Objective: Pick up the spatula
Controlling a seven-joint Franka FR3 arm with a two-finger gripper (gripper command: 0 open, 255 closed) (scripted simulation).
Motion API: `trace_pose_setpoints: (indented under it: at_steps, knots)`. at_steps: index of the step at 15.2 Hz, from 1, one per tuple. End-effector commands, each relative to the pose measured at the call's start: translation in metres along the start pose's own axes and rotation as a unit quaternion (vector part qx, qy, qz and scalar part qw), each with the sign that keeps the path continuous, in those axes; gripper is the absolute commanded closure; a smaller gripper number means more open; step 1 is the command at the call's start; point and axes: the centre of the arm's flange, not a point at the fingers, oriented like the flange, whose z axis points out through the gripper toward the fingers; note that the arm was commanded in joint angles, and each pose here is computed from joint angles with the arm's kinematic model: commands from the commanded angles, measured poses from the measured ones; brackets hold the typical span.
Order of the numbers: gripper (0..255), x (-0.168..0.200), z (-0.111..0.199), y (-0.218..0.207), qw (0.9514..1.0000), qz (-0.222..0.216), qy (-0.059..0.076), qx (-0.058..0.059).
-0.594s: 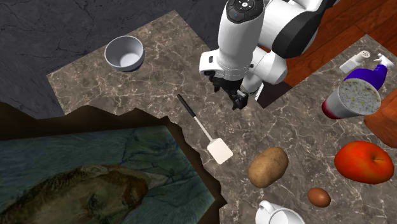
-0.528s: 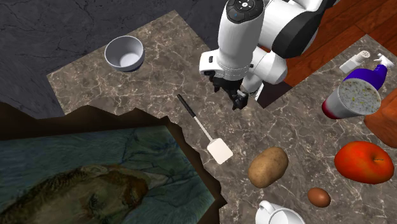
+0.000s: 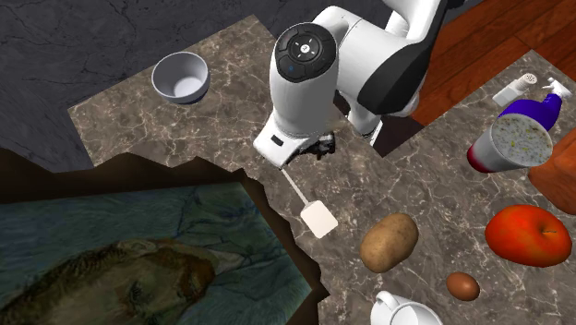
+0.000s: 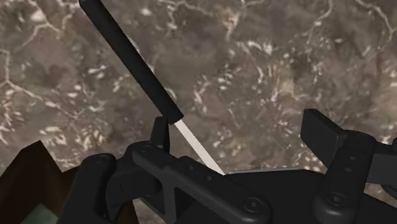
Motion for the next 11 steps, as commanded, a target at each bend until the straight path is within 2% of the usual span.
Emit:
trace_pose_setpoints:
  at_steps: [1, 2, 3, 11]
  knots:
    - [0, 0.028, -0.005, 0.012, 0.9874, -0.157, -0.018, -0.010]
    - [0, 0.042, -0.007, 0.013, 0.9736, -0.226, -0.025, -0.015]
    - [0, 0.049, -0.008, 0.013, 0.9648, -0.261, -0.029, -0.017]
    - [0, 0.050, 0.032, 0.013, 0.9648, -0.261, -0.029, -0.017]
